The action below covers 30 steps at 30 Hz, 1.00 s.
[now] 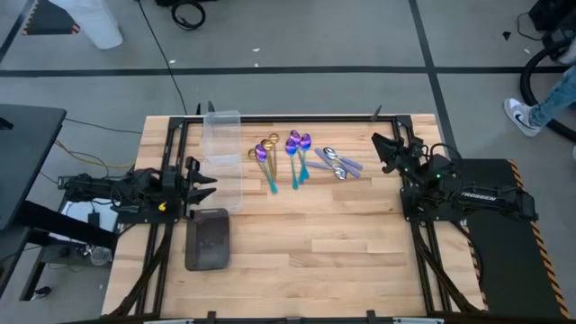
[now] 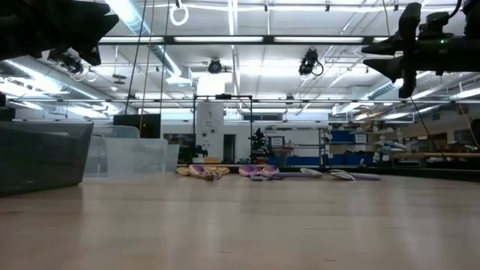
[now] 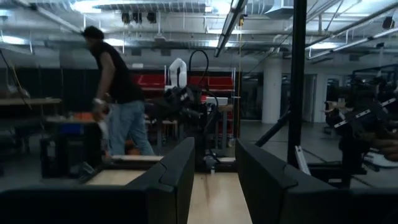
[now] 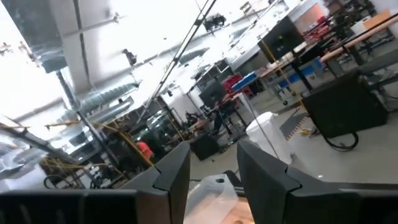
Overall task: Sort silverware by color (type)
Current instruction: Put the blue spoon into the bottom transparent bin
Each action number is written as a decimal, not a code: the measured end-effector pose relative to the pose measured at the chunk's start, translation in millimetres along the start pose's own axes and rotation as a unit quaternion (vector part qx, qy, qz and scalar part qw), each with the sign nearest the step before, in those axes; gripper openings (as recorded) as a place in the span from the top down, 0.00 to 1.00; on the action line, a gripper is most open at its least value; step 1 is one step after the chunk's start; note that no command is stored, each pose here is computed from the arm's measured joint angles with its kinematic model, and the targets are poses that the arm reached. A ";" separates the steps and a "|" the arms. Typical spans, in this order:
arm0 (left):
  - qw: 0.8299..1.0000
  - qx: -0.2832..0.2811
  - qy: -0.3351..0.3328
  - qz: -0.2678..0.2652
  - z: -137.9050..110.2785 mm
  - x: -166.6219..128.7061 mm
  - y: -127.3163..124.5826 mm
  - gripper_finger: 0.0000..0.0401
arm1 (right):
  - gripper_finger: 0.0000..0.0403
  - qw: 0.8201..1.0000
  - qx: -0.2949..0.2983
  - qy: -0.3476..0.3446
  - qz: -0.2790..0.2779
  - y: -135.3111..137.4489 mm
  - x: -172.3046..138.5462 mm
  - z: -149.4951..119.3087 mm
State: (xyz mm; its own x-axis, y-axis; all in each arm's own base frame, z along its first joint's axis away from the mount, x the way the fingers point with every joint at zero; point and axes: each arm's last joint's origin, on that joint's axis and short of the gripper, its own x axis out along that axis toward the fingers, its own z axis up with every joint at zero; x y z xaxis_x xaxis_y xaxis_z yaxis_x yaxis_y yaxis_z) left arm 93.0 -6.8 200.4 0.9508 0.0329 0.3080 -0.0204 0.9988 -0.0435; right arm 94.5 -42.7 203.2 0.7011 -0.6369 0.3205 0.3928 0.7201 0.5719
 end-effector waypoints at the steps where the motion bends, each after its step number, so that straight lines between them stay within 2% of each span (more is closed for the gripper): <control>1: 1.000 -0.012 0.004 0.000 -0.8 0.0 0.0 0.69 | 0.64 1.000 0.005 -0.002 -0.005 -0.3 0.0 0.1; 7: 0.999 -0.048 0.014 0.002 -2.9 0.0 0.3 0.69 | 0.64 0.999 0.026 0.014 0.033 2.5 0.5 -0.1; 10: 0.998 -0.049 0.018 0.029 -4.1 1.1 3.1 0.69 | 0.65 0.996 0.016 0.059 0.067 12.2 6.9 5.2; 14: 0.994 -0.067 0.044 0.071 -8.6 5.3 8.4 0.69 | 0.68 0.988 -0.018 0.148 0.029 23.4 23.0 5.1; 17: 0.989 -0.076 0.088 0.093 -9.6 10.7 11.8 0.69 | 0.69 0.977 -0.055 0.206 -0.005 32.6 39.5 1.3; 24: 0.975 -0.056 0.182 0.114 3.7 25.8 13.5 0.69 | 0.70 0.925 -0.162 0.330 -0.101 48.0 77.1 -19.5; 30: 0.972 -0.027 0.206 0.110 3.9 29.6 13.4 0.69 | 0.70 0.862 -0.235 0.429 -0.135 55.7 105.2 -51.1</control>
State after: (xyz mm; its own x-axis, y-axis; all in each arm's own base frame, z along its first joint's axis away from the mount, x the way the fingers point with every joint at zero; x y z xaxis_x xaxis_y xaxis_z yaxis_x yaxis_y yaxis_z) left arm 119.7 7.7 212.6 0.9685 0.2182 -0.1203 -0.2323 0.9654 -0.1188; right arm 220.5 -55.6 230.2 0.6495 -0.5057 -0.5678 0.6667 0.7378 0.1055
